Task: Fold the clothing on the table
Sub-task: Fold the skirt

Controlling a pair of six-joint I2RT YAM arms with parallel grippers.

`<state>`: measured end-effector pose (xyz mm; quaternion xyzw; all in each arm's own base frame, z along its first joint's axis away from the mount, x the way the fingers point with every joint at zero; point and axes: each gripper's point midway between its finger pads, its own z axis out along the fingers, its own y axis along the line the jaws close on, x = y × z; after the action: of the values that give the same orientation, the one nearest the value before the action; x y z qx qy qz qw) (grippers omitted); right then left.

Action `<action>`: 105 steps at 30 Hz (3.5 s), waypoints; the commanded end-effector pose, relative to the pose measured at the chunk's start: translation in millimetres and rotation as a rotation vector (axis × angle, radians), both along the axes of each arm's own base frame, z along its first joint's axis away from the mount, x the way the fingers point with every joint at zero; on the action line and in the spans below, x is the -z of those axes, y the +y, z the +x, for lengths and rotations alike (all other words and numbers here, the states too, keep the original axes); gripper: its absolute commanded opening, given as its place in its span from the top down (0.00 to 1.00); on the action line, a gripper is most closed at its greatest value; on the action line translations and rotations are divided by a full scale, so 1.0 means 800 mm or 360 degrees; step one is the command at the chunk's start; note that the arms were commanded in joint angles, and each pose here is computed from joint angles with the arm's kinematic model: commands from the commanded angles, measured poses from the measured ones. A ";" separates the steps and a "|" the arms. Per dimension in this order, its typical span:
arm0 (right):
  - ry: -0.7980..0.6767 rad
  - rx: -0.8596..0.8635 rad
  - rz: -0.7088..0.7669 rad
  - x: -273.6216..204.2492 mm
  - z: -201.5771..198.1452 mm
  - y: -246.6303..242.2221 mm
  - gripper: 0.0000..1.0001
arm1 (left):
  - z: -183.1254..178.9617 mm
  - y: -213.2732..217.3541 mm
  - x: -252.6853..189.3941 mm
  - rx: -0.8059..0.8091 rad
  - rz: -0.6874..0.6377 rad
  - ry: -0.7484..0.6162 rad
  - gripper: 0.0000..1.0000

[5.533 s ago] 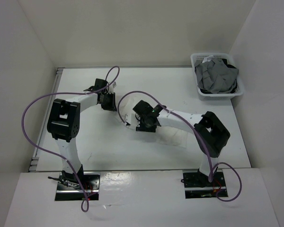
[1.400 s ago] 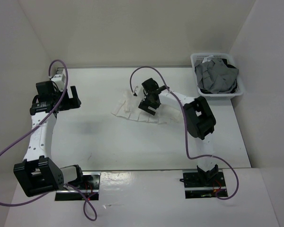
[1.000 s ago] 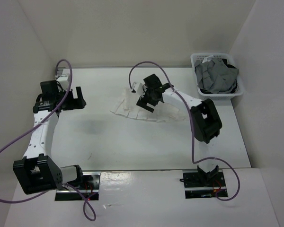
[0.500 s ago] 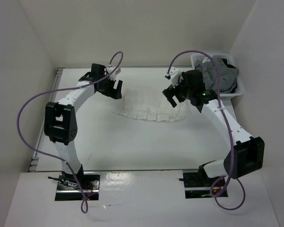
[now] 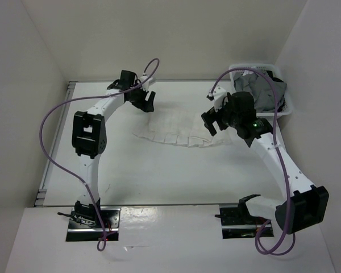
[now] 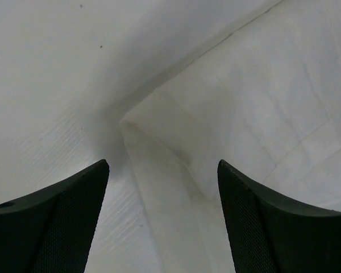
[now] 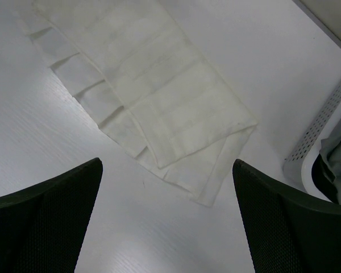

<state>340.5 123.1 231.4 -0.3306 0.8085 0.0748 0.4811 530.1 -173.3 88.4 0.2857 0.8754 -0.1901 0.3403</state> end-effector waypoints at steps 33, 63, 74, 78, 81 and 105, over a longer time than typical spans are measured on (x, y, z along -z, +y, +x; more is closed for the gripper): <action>0.0078 0.0274 0.0155 0.008 0.016 -0.024 0.01 | -0.103 0.052 0.081 -0.0353 0.0037 0.0529 1.00; 0.1048 0.0118 0.0498 0.202 0.102 0.098 0.01 | -0.176 0.201 0.095 -0.1141 -0.0038 0.0708 1.00; 0.1171 0.0003 0.0460 0.237 0.080 0.156 0.01 | -0.172 0.199 0.098 -0.1138 -0.0090 0.0726 1.00; 0.1191 -0.0064 0.0407 0.249 0.063 0.183 0.02 | -0.172 0.197 0.097 -0.1127 -0.0104 0.0730 1.00; 0.1217 -0.0073 0.0376 0.261 0.056 0.190 0.14 | -0.171 0.195 0.092 -0.1117 -0.0121 0.0720 1.00; 0.1124 0.0035 0.0405 0.236 0.077 0.122 0.25 | -0.171 0.190 0.091 -0.1056 -0.0135 0.0713 1.00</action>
<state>409.7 217.9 32.0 -0.1993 0.9174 0.2759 0.2061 397.1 -17.4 23.6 -0.0830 0.9630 -0.1526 0.2060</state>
